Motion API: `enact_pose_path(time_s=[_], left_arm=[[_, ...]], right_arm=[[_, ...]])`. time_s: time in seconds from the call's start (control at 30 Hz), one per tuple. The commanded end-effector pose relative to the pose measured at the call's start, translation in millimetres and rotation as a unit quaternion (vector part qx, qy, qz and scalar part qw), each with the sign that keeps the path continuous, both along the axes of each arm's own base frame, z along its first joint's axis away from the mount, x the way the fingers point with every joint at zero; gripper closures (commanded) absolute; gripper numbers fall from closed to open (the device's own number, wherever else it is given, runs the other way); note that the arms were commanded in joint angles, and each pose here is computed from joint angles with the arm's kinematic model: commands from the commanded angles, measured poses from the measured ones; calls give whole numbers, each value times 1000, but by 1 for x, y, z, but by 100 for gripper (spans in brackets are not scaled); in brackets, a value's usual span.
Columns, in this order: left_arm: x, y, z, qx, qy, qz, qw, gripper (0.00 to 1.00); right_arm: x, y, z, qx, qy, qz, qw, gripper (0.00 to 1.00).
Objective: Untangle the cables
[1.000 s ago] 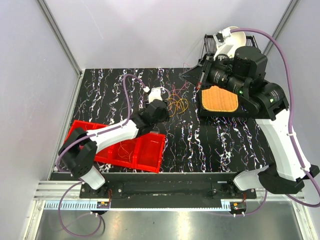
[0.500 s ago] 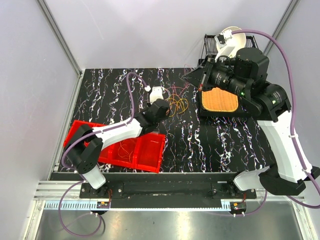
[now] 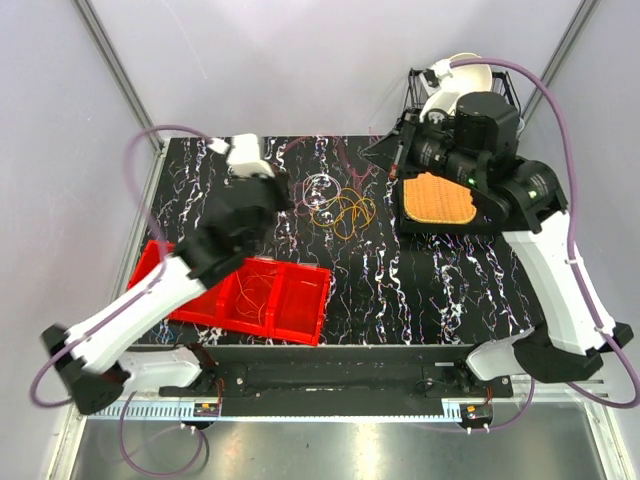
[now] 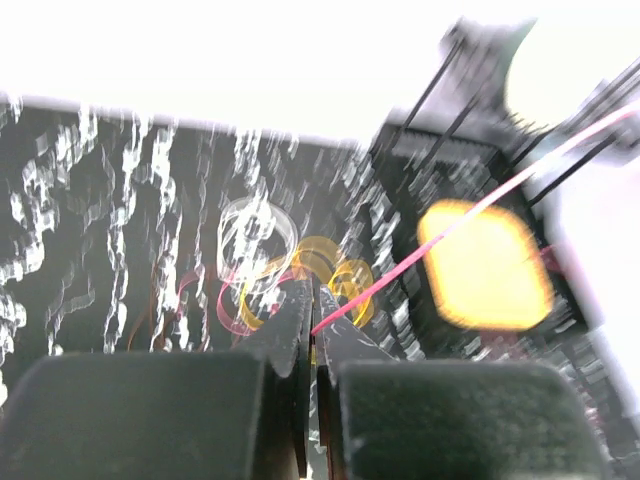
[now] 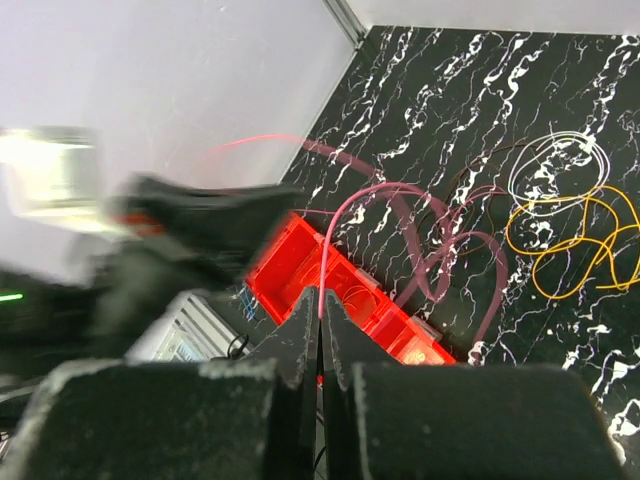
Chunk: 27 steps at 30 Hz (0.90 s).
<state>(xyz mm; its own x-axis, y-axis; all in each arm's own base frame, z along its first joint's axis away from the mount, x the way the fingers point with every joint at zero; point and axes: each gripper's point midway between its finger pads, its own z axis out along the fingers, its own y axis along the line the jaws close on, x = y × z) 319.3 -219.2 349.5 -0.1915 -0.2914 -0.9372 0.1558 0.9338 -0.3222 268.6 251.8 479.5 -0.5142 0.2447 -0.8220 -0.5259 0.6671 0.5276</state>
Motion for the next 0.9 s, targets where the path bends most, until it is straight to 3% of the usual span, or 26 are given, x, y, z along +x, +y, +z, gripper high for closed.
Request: enact_pose_path(time_s=[0.0,0.1,0.27,0.57,0.87], left_arm=[[-40,32,80,-30,-57,-29,998,100],[-62,31,106,-45,-78,-82,993,100],[-86,43,127,-68,-94,-109,987,100],[-130,34,205,-103,-182,-220,953,100],[-137,38,212,-113,-188,-228,949,100]], right_arm=[[20,22,-6,13,0,14,1000,100],[21,42,-13,36,20,54,998,100],[15,76,-32,75,70,136,985,100],[8,110,-48,94,98,190,972,100],[-16,133,-66,85,118,224,964,100]])
